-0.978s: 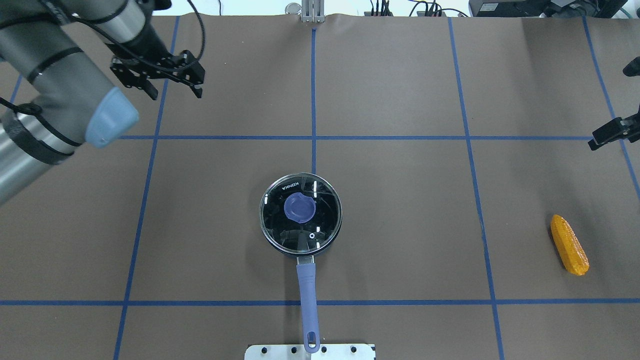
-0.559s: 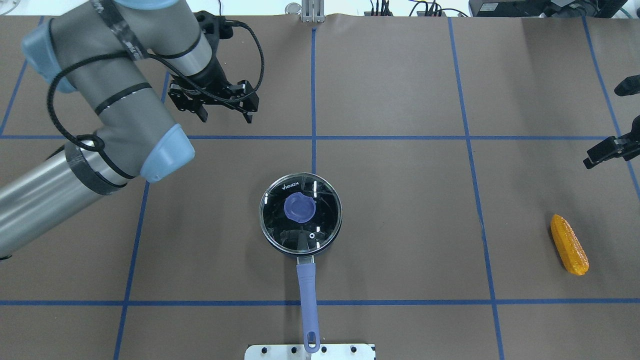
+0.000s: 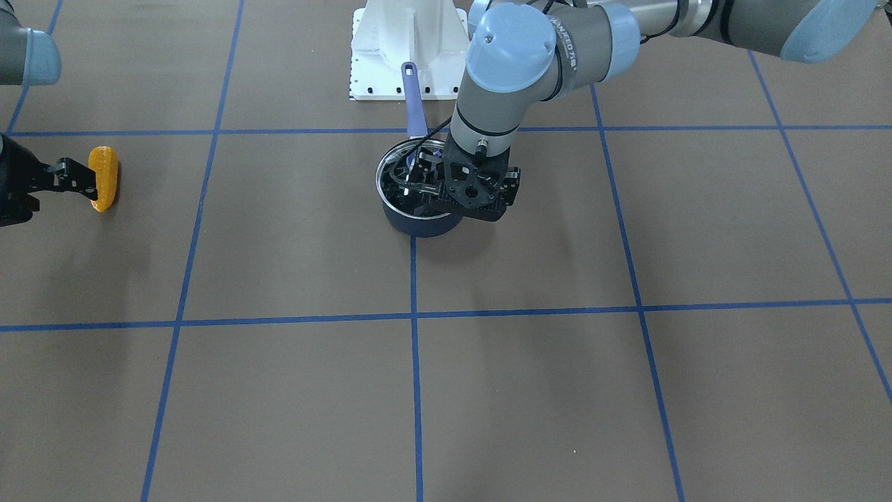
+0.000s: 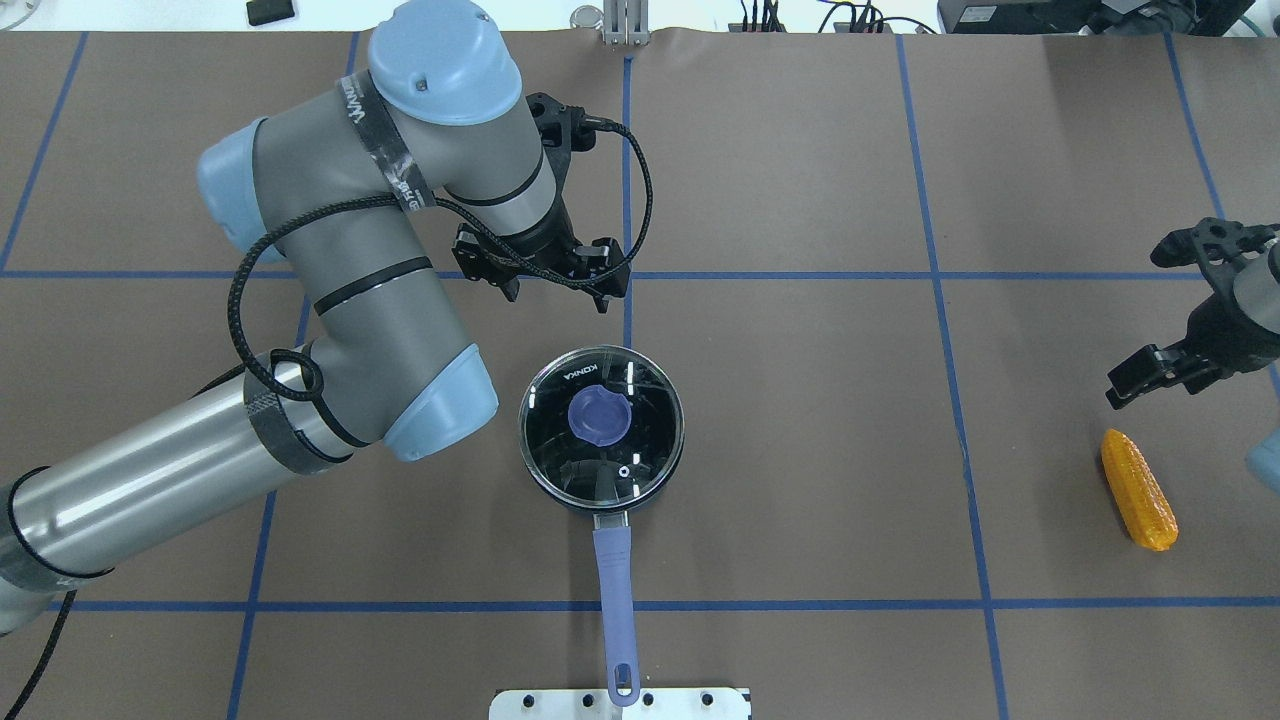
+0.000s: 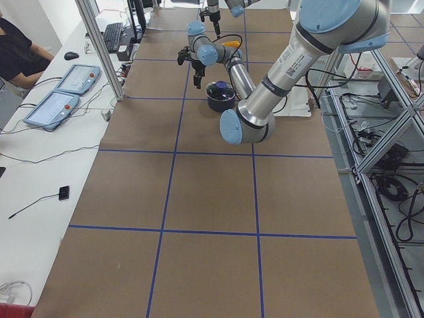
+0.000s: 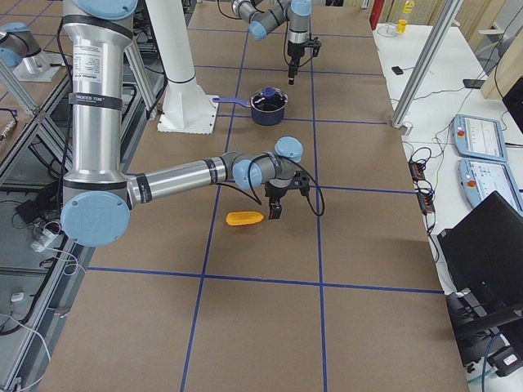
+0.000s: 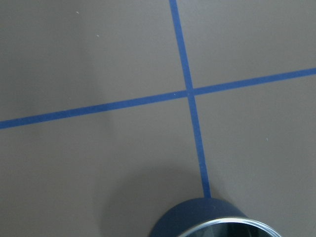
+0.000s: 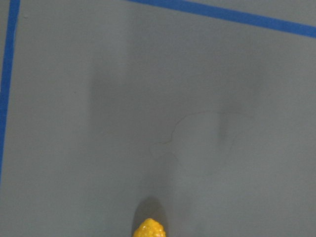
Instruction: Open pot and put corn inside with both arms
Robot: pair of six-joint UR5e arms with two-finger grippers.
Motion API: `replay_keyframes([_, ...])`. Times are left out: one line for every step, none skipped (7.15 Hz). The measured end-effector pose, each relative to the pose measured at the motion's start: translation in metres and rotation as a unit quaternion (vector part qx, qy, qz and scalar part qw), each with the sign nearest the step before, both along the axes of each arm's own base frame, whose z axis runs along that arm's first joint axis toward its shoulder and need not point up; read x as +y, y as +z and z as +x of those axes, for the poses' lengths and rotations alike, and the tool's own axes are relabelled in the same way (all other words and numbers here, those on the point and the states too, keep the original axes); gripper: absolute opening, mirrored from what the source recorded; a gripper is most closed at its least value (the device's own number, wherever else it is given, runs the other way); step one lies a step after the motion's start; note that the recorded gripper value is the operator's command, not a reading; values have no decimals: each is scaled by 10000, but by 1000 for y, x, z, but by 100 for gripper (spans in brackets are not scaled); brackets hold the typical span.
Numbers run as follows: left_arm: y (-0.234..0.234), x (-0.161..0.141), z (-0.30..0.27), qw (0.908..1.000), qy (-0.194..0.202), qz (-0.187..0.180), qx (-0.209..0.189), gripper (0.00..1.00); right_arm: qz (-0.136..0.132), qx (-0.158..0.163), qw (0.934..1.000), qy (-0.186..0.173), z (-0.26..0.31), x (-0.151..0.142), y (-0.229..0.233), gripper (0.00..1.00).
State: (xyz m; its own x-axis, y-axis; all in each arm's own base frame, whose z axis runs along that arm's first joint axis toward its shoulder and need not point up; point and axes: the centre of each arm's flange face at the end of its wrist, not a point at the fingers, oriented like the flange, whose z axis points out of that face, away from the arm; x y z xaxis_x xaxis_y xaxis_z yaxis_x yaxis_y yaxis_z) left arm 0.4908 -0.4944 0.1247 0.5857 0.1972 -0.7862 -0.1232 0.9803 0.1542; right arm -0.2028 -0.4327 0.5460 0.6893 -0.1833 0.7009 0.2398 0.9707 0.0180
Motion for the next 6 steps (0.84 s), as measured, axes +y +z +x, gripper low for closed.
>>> replay_keyframes([-2, 5, 5, 10000, 52, 7, 8, 100, -32, 33, 9999, -109, -11, 8, 2, 100])
replay_keyframes([-3, 11, 11, 9999, 105, 8, 8, 100, -59, 76, 9996, -267, -23, 18, 6, 100])
replay_keyframes([-3, 14, 14, 9999, 139, -6, -10, 100, -74, 136, 9988, -454, -37, 30, 11, 100])
replay_keyframes([-5, 16, 14, 9999, 152, -34, -44, 100, -85, 206, 9978, -620, -48, 41, 16, 100])
replay_keyframes([-7, 17, 15, 9998, 153, -54, -69, 100, -92, 255, 9970, -729, -53, 50, 21, 100])
replay_keyframes([-8, 17, 15, 9998, 154, -67, -79, 100, -102, 289, 9964, -789, -53, 56, 24, 99])
